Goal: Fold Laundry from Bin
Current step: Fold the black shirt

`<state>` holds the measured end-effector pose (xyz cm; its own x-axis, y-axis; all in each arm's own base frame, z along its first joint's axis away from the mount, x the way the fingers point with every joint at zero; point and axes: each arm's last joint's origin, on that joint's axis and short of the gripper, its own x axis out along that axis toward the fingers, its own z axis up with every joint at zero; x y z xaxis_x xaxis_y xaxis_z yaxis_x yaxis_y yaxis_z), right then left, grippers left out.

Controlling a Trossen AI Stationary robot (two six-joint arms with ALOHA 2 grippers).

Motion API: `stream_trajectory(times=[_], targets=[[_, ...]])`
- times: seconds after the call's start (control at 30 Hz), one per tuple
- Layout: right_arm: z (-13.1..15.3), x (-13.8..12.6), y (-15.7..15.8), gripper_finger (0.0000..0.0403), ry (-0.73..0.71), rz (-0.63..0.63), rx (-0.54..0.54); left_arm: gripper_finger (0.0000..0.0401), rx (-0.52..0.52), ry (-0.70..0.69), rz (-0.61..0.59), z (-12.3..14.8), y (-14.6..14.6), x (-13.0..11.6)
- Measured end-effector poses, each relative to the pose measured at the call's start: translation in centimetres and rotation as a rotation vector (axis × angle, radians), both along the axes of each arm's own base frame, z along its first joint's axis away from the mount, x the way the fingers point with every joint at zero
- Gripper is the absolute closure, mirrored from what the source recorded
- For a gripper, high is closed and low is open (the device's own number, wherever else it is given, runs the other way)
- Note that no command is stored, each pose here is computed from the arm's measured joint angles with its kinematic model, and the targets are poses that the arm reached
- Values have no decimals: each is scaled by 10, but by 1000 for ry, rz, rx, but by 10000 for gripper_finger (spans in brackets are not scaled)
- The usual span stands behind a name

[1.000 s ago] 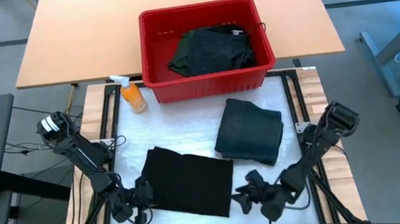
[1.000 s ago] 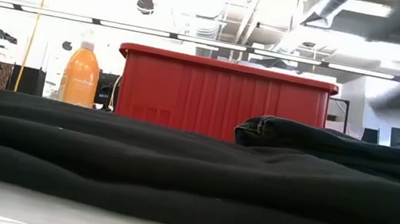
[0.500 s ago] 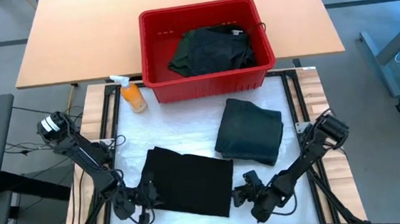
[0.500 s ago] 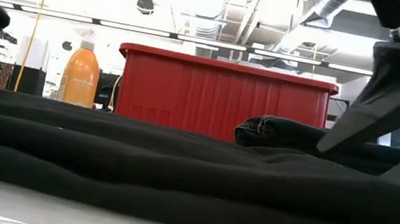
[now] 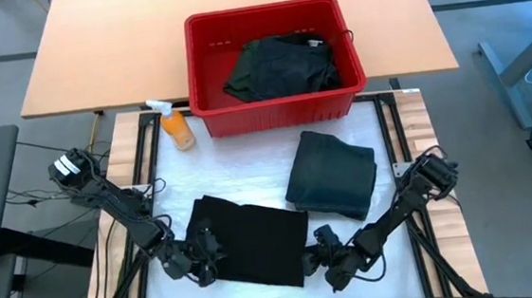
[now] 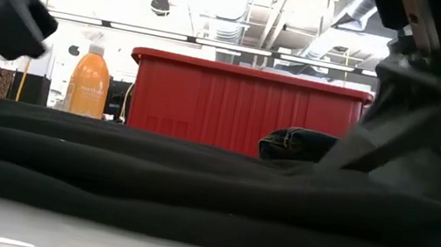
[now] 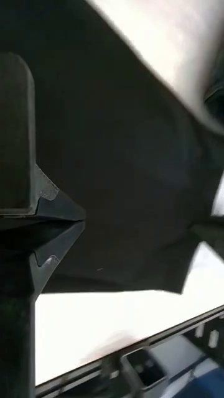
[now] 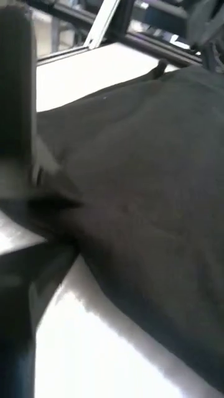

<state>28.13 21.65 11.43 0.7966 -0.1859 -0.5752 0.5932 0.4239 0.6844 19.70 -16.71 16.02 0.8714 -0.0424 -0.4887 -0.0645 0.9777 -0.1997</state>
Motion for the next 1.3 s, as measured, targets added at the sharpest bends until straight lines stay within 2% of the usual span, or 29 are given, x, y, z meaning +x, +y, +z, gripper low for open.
stream_trajectory(times=[0.1, 0.17, 0.3, 0.4, 0.57, 0.67, 0.73, 0.9, 1.07, 1.23, 1.3], targets=[[4, -1, 0, 358, 5, 38, -43, 401, 4, -12, 31, 1, 7, 6], [11, -1, 0, 382, -3, 67, -67, 401, -2, -20, 52, 2, 11, 10], [35, -3, -1, 364, -28, 157, -100, 401, -2, -42, 71, 4, 16, 16], [63, -8, -3, 366, -64, 256, -133, 401, -5, -99, 55, 3, 13, 24], [103, -19, -9, 381, -116, 403, -134, 401, -27, -171, -20, -18, 3, 42], [119, -26, -15, 378, -135, 425, -135, 401, -35, -194, 4, -32, 2, 57], [126, -29, -17, 374, -148, 436, -140, 401, -34, -185, 18, -37, 1, 71], [144, -34, -22, 376, -206, 475, -182, 401, -43, -123, -84, -47, -8, 116], [153, -32, -27, 374, -254, 514, -226, 401, 14, -18, -88, -53, -9, 160], [160, -25, -31, 375, -286, 563, -232, 401, 67, -8, -162, -45, -10, 199], [162, -23, -33, 374, -289, 561, -233, 401, 100, 8, -195, -38, -9, 207]])
